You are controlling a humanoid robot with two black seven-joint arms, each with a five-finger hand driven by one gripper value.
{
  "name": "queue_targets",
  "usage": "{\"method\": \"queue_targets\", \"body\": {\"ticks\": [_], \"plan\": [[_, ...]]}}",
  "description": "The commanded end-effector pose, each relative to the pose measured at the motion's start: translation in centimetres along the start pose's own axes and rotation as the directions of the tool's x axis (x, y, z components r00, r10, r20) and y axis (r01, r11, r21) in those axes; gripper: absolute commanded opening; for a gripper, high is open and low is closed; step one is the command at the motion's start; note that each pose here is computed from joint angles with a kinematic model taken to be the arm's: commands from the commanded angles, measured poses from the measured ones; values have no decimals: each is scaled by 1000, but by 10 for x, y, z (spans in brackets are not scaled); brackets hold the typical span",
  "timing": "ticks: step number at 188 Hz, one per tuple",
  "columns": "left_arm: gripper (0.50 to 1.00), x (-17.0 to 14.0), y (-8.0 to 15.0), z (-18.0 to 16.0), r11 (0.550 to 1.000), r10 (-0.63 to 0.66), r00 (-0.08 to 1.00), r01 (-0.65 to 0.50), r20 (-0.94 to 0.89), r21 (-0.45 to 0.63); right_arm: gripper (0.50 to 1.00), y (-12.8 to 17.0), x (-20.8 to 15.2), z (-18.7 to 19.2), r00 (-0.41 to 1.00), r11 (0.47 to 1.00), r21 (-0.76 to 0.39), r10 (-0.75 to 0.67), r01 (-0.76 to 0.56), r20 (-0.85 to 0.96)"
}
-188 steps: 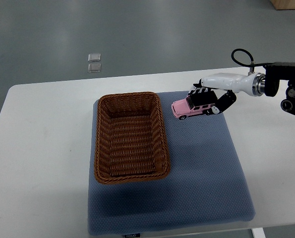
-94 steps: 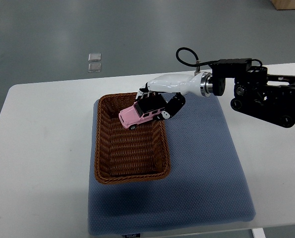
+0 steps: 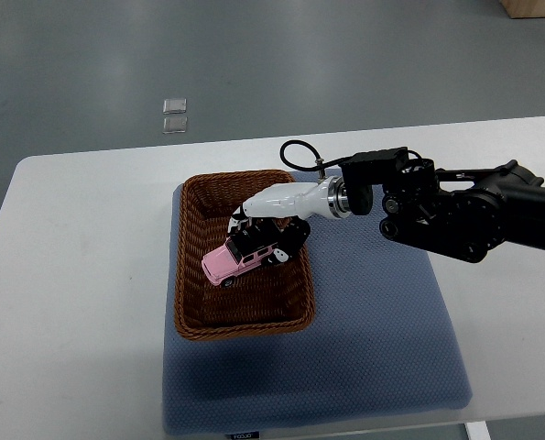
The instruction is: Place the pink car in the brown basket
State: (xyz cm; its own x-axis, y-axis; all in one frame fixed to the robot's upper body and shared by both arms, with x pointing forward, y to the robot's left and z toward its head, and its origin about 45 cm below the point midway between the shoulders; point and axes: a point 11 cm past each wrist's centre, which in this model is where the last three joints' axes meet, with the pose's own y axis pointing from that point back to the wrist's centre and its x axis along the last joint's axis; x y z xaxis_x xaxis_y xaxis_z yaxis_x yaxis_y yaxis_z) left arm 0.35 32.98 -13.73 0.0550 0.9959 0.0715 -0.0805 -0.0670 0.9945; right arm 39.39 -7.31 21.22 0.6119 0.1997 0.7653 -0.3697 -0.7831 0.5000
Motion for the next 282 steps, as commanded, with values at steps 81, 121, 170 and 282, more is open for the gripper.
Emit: {"method": "queue_targets", "body": {"ticks": [81,121,170,282], "plan": [[1000,0,0,0,1000,0,1000,0,0,0,885,0,1,9,999,999,-21,26,-26,27],[1000,0,0,0,1000,0,1000,0,0,0,901,17,41,14,972,985,-17,174,-174,156],[1000,0,0,0,1000,0,1000,0,0,0,903,77,82,57,816,909,-110,410,-401,408],[1000,0,0,0,1000,0,1000,0,0,0,905,154,-13,184,-47,578,-652,730,-491,682]]}}
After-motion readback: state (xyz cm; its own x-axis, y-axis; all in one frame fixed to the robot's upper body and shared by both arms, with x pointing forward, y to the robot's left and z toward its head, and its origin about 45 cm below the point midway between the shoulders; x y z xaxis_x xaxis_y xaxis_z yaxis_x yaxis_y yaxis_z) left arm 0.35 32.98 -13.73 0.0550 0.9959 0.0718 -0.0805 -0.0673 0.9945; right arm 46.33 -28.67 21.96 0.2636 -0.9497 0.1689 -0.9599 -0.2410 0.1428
